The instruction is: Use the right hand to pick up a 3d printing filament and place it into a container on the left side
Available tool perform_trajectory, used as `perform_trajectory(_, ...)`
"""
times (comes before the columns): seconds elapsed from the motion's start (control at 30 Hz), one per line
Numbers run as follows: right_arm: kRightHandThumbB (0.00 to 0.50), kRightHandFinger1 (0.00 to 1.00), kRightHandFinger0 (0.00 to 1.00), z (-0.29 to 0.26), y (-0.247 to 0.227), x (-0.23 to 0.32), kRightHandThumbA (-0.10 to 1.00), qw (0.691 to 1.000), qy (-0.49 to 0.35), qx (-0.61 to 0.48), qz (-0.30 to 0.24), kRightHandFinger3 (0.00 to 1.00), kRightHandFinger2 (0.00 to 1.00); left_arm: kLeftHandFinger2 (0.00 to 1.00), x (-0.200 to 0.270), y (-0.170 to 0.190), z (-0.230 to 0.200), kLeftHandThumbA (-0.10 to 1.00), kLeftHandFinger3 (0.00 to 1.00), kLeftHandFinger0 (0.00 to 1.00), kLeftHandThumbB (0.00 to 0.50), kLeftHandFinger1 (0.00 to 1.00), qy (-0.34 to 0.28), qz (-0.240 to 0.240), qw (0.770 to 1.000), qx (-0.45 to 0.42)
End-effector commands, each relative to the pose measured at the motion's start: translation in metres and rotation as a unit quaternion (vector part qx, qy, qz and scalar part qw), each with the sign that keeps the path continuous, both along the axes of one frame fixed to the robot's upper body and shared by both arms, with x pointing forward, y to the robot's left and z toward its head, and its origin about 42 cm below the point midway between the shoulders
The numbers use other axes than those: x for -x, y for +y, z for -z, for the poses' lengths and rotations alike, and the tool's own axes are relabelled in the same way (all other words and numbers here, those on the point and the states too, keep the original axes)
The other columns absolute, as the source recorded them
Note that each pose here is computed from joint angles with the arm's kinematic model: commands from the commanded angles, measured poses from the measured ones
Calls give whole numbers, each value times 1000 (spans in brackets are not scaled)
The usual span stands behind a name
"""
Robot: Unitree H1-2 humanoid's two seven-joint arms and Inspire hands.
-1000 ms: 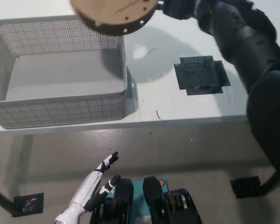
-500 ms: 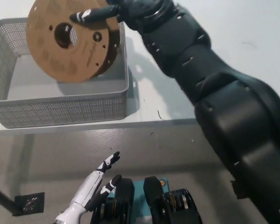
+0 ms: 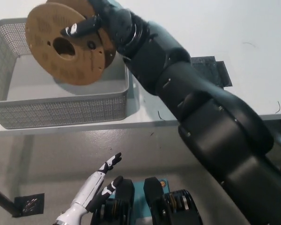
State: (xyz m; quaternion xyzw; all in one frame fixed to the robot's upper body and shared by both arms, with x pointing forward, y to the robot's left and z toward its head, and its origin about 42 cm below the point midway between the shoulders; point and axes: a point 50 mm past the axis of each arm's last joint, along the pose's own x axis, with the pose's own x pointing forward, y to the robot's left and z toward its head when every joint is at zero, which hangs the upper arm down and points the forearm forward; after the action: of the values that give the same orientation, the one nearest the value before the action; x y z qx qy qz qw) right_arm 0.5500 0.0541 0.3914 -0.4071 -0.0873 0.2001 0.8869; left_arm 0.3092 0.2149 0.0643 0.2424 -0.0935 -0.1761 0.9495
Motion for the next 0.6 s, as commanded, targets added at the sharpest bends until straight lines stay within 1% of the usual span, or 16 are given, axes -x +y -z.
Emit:
perform_trajectory(0.0, 162, 167, 0, -54, 32, 19, -100, 974, -214, 15, -69, 734, 572, 1000, -13, -2, -17, 1000, 1000, 1000, 220, 1000, -25, 25, 999, -8)
perform_trajectory(0.03, 185, 244, 58, -46, 32, 19, -100, 975, -210, 21, -72, 623, 523, 1000, -13, -3, -17, 1000, 1000, 1000, 218, 1000, -26, 25, 999, -9)
perform_trajectory(0.07, 171, 147, 2, -37, 32, 20, -100, 974, -214, 32, -74, 466, 439, 1000, -12, -3, -18, 1000, 1000, 1000, 205, 1000, -28, 26, 999, -11)
perform_trajectory(0.1, 168, 100, 0, -30, 32, 20, -100, 973, -215, 41, -75, 404, 495, 1000, -12, -3, -18, 1000, 1000, 1000, 197, 1000, -29, 27, 999, -11)
perform_trajectory(0.13, 167, 59, 0, -18, 32, 21, -100, 974, -210, 48, -74, 463, 570, 1000, -12, -3, -19, 1000, 1000, 1000, 194, 1000, -31, 29, 999, -10)
perform_trajectory(0.17, 167, 41, 0, -11, 31, 21, -100, 974, -209, 49, -77, 522, 592, 1000, -12, -3, -19, 1000, 1000, 1000, 201, 1000, -31, 28, 999, -14)
perform_trajectory(0.2, 158, 61, 0, -5, 30, 21, -100, 973, -209, 54, -79, 677, 643, 1000, -12, -3, -19, 1000, 1000, 1000, 201, 1000, -30, 27, 999, -15)
perform_trajectory(0.23, 156, 86, 0, 2, 29, 21, -100, 973, -209, 63, -80, 759, 675, 1000, -12, -3, -19, 1000, 1000, 1000, 204, 1000, -29, 27, 999, -14)
perform_trajectory(0.27, 141, 109, 0, 7, 27, 20, -100, 974, -201, 68, -79, 782, 703, 1000, -12, -3, -19, 1000, 1000, 1000, 205, 1000, -28, 27, 999, -16)
perform_trajectory(0.33, 141, 202, 0, 15, 24, 19, -100, 977, -185, 78, -76, 809, 769, 1000, -12, -3, -20, 1000, 1000, 1000, 201, 1000, -28, 28, 999, -17)
perform_trajectory(0.37, 144, 223, 0, 16, 22, 18, -100, 977, -185, 82, -73, 780, 748, 1000, -14, -3, -21, 1000, 1000, 1000, 199, 1000, -32, 28, 999, -15)
perform_trajectory(0.4, 144, 225, 0, 19, 20, 17, -100, 977, -184, 80, -69, 769, 749, 1000, -15, -4, -22, 1000, 1000, 1000, 205, 1000, -33, 28, 999, -15)
perform_trajectory(0.43, 140, 243, 0, 24, 18, 17, -100, 978, -181, 78, -67, 824, 786, 1000, -16, -4, -21, 1000, 1000, 1000, 207, 1000, -33, 28, 999, -15)
perform_trajectory(0.5, 128, 252, 0, 33, 15, 17, -100, 980, -170, 75, -64, 855, 800, 1000, -15, -4, -21, 1000, 1000, 1000, 218, 1000, -31, 25, 999, -19)
perform_trajectory(0.53, 136, 258, 0, 36, 15, 17, -100, 981, -169, 76, -63, 850, 798, 1000, -16, -4, -21, 1000, 1000, 1000, 218, 1000, -31, 25, 999, -19)
perform_trajectory(0.57, 131, 257, 0, 38, 15, 17, -100, 981, -168, 76, -63, 844, 786, 1000, -15, -5, -21, 1000, 1000, 1000, 218, 1000, -30, 25, 999, -19)
